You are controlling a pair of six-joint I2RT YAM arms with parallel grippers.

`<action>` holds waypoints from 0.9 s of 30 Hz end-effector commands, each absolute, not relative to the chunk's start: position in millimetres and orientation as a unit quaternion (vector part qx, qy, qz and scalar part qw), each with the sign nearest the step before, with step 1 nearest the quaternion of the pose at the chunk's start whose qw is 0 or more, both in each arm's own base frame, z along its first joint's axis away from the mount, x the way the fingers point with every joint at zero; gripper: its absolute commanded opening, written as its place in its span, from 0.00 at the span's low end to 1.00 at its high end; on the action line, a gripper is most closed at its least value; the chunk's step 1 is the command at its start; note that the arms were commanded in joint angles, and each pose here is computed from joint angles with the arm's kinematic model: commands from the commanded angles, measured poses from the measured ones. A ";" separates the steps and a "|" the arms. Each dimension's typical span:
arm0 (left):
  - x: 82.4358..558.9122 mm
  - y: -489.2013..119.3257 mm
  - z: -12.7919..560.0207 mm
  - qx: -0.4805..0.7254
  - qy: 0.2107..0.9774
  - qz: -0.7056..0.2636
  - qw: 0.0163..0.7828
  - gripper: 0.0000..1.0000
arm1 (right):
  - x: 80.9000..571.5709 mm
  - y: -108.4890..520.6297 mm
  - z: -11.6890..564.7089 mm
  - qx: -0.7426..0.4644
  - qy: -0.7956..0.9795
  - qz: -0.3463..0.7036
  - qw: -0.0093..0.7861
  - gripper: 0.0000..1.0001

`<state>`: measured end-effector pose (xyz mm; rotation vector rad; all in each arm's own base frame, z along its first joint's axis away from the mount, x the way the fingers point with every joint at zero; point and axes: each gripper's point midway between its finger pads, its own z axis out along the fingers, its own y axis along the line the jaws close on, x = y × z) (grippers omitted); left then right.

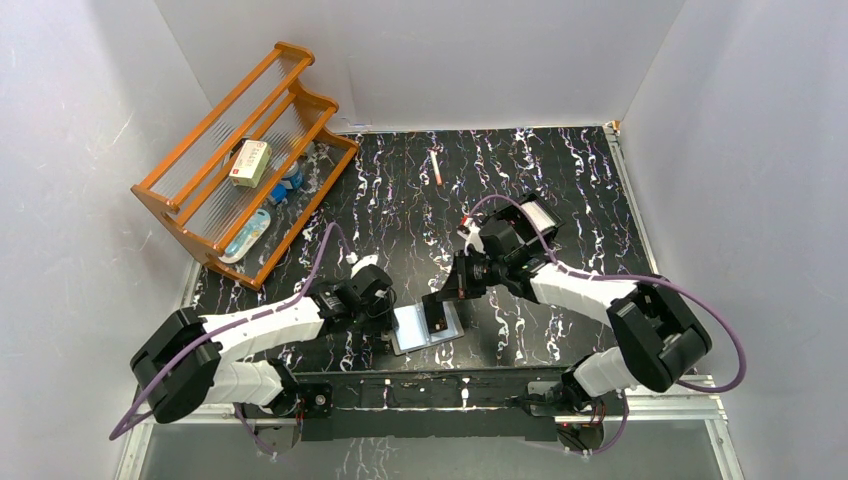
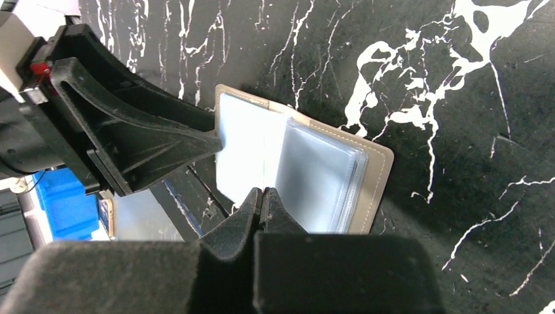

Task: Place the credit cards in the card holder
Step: Insert the credit card into the card holder.

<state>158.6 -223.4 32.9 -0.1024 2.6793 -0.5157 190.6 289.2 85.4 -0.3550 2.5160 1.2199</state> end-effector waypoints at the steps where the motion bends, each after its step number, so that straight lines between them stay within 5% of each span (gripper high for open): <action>1: 159.9 -213.5 27.4 -0.031 0.963 -0.164 0.210 0.27 | 200.3 302.2 89.2 -0.146 0.864 0.443 0.191 0.00; 8: 158.7 -207.3 21.3 -0.028 0.964 -0.153 0.213 0.14 | 201.4 303.8 70.0 -0.145 0.873 0.428 0.181 0.00; 27: 158.5 -207.0 6.6 -0.015 0.969 -0.141 0.205 0.09 | 183.9 303.7 39.9 -0.150 0.880 0.427 0.142 0.00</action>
